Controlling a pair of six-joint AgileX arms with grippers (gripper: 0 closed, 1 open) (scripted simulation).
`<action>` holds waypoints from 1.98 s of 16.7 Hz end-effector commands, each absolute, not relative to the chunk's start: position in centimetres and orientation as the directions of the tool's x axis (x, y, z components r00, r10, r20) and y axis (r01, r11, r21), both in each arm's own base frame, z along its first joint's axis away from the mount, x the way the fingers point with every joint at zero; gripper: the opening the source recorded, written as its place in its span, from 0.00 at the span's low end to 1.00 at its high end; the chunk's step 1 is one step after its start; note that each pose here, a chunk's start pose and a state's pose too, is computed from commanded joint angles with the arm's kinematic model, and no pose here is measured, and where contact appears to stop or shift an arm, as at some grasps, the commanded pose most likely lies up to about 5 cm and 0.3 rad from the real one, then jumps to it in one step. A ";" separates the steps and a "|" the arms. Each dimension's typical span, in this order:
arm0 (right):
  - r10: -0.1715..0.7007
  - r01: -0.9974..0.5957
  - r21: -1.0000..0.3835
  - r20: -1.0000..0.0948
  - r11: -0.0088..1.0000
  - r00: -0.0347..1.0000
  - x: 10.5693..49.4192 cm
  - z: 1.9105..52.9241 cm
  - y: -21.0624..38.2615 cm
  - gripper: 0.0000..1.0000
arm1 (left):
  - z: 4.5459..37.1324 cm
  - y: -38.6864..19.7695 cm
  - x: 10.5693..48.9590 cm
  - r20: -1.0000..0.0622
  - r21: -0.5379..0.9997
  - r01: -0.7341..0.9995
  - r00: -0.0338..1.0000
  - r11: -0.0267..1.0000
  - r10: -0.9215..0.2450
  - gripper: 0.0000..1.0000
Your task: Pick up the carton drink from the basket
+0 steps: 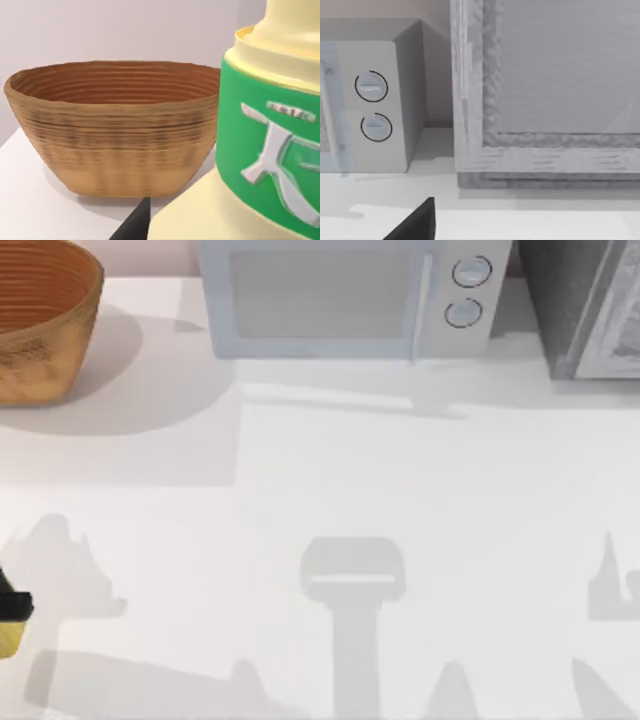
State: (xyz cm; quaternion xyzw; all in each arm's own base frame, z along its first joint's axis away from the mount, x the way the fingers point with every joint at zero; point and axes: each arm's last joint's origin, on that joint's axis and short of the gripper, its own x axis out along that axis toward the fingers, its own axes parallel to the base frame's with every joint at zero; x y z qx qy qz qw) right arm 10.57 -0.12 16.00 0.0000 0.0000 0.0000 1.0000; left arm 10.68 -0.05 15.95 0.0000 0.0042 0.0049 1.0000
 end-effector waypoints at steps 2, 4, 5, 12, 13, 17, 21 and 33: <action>0.000 0.000 0.000 0.000 1.000 1.000 10.6 16.0 -0.1 1.00 | 16.0 0.1 11.0 -0.018 -0.003 -0.039 0.999 0.999 0.039 0.00; 0.000 0.000 0.000 0.000 1.000 1.000 10.6 16.0 -0.1 1.00 | 16.4 0.3 11.4 -0.018 -0.005 -0.086 0.996 0.996 0.086 0.00; 0.000 0.000 0.000 0.000 1.000 1.000 10.6 16.0 -0.1 1.00 | 16.7 0.5 11.7 -0.015 -0.004 -0.114 0.993 0.994 0.114 0.00; 0.000 0.000 0.000 0.000 1.000 1.000 10.6 16.0 -0.1 1.00 | 18.7 1.8 14.7 0.016 -0.003 -0.339 0.941 0.941 0.339 0.00; 0.000 0.000 0.000 0.000 1.000 1.000 10.6 16.0 -0.1 1.00 | 18.8 2.0 15.2 0.018 -0.002 -0.368 0.929 0.930 0.368 0.00; 0.000 0.000 0.000 0.000 1.000 1.000 10.6 16.0 -0.1 1.00 | 18.8 2.7 16.7 0.016 0.000 -0.460 0.888 0.888 0.460 0.00; 0.000 0.000 0.000 0.000 1.000 1.000 10.6 16.0 -0.1 1.00 | 18.6 3.0 17.2 0.012 0.001 -0.493 0.870 0.870 0.493 0.00; 0.000 0.000 0.000 0.000 1.000 1.000 10.6 16.0 -0.1 1.00 | 16.6 3.8 19.0 -0.001 0.003 -0.493 0.870 0.870 0.493 0.00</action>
